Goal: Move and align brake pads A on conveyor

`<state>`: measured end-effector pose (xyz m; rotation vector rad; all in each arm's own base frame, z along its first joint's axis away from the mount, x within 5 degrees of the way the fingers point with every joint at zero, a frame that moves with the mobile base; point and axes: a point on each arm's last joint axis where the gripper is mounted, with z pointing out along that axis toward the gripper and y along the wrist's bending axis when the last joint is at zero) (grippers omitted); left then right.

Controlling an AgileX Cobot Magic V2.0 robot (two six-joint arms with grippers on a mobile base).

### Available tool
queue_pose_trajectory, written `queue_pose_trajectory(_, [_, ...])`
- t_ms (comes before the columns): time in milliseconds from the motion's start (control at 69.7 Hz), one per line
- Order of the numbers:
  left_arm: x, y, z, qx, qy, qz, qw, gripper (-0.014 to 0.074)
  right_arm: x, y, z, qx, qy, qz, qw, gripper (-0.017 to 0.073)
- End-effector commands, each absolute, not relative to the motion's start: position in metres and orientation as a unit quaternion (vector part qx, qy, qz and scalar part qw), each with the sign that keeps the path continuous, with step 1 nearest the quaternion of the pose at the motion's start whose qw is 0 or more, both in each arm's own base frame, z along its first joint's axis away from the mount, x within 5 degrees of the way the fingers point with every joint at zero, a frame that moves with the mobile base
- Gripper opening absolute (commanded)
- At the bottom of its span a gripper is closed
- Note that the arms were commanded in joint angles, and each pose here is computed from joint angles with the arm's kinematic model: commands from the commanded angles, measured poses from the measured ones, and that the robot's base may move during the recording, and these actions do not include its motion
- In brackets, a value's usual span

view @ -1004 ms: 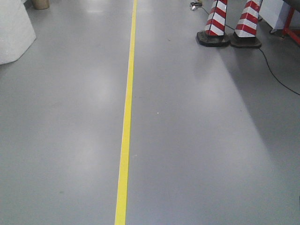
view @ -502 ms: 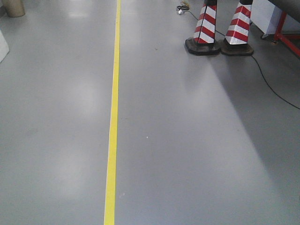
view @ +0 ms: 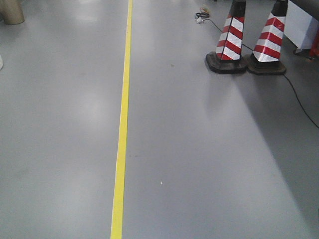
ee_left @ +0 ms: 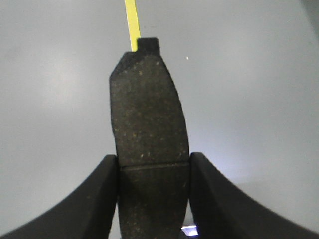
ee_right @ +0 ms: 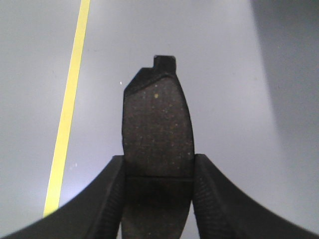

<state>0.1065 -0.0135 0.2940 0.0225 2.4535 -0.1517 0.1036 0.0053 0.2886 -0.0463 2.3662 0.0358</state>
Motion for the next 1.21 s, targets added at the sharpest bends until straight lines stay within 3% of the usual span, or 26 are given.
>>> queue_pose_trajectory(0, [0.1118,-0.0145,0.3065,0.002,0.923,-0.067,0.38,-0.0006,0.1083,0.0048,0.3027,-0.017,0.905,0.012,0.424,0.0008])
queue_pose_trajectory(1191, [0.1119,-0.0145,0.3064,0.002,0.923,-0.067,0.379,-0.0006,0.1084,0.0048,0.3029,-0.017,0.905,0.012,0.426,0.0008])
